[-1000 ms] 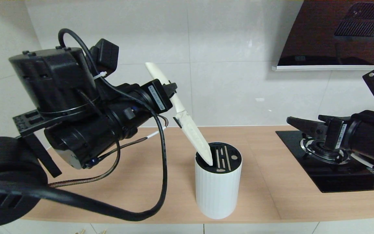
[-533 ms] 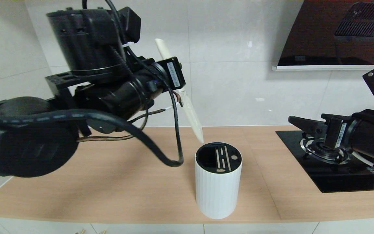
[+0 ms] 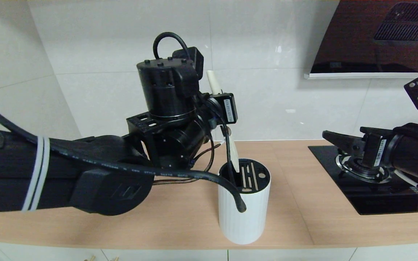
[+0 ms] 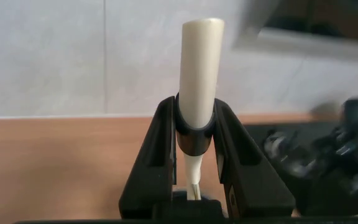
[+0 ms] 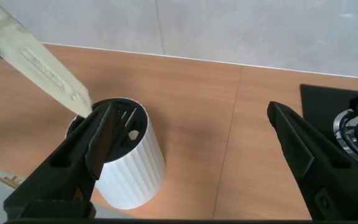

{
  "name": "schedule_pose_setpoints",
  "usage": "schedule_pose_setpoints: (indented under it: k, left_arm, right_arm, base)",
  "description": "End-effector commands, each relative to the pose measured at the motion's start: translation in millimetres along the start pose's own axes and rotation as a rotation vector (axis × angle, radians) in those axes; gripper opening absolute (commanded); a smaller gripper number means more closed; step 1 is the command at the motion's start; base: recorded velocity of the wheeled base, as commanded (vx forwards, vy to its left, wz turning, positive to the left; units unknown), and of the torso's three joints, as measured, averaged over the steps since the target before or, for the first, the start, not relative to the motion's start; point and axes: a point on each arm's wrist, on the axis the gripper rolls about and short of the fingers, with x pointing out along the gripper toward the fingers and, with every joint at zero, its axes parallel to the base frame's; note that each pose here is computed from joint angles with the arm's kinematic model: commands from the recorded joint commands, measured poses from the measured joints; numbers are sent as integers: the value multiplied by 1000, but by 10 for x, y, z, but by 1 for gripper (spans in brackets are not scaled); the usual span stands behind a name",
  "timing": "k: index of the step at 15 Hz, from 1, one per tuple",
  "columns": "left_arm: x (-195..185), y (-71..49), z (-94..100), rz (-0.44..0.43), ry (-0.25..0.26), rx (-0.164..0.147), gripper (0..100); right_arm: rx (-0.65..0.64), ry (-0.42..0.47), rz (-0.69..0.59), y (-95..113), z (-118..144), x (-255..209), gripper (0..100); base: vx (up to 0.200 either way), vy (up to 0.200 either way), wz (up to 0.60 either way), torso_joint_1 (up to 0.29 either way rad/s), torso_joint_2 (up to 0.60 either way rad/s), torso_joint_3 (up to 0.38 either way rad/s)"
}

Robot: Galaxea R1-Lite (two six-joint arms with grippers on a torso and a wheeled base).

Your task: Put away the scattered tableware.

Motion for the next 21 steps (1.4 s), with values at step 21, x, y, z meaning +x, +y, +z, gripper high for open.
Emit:
schedule_pose_setpoints:
  k: [21]
  left_arm:
    - [99, -130, -806, -42, 147, 127, 0]
  right_arm:
    - [-6, 45, 2, 7, -96, 81, 100]
  base:
    - [0, 0, 0, 0, 0, 0]
